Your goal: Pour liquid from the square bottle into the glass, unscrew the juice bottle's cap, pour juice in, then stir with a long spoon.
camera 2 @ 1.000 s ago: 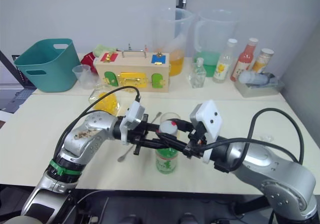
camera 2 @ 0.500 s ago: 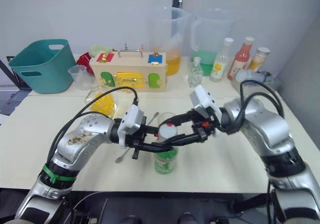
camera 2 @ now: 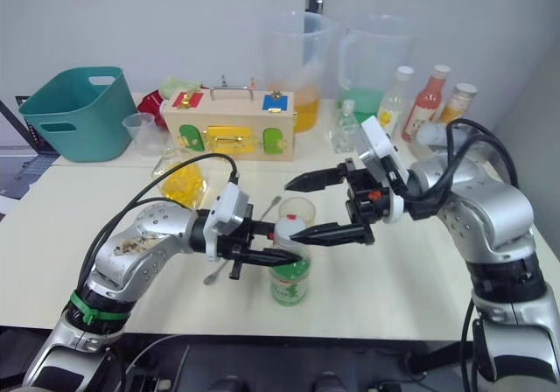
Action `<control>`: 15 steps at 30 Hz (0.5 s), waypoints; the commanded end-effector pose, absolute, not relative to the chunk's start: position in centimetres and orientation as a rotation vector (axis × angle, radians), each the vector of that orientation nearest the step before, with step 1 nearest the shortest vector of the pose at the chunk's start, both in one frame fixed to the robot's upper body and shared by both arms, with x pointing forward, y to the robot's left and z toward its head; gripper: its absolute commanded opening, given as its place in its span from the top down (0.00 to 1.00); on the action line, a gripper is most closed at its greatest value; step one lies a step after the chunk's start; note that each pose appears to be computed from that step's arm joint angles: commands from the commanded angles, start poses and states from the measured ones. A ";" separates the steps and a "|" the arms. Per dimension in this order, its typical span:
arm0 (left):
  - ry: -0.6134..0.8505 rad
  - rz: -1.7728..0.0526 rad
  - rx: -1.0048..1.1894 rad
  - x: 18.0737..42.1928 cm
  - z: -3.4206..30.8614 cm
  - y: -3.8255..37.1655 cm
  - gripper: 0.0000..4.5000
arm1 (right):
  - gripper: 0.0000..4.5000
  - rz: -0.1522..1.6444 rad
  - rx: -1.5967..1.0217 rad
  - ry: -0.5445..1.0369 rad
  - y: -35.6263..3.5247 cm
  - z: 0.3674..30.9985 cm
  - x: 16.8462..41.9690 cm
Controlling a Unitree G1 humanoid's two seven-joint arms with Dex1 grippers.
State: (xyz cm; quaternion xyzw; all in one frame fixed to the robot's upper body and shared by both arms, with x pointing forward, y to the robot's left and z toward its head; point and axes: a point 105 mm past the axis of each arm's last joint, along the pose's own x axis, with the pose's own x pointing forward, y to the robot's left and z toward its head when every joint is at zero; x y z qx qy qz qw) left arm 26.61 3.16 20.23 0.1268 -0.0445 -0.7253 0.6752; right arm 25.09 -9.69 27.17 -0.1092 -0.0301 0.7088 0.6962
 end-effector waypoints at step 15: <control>-0.089 -1.715 0.291 27.2 19.5 1.6 0.74 | 0.00 1.064 -0.163 -0.133 -8.1 24.8 22.8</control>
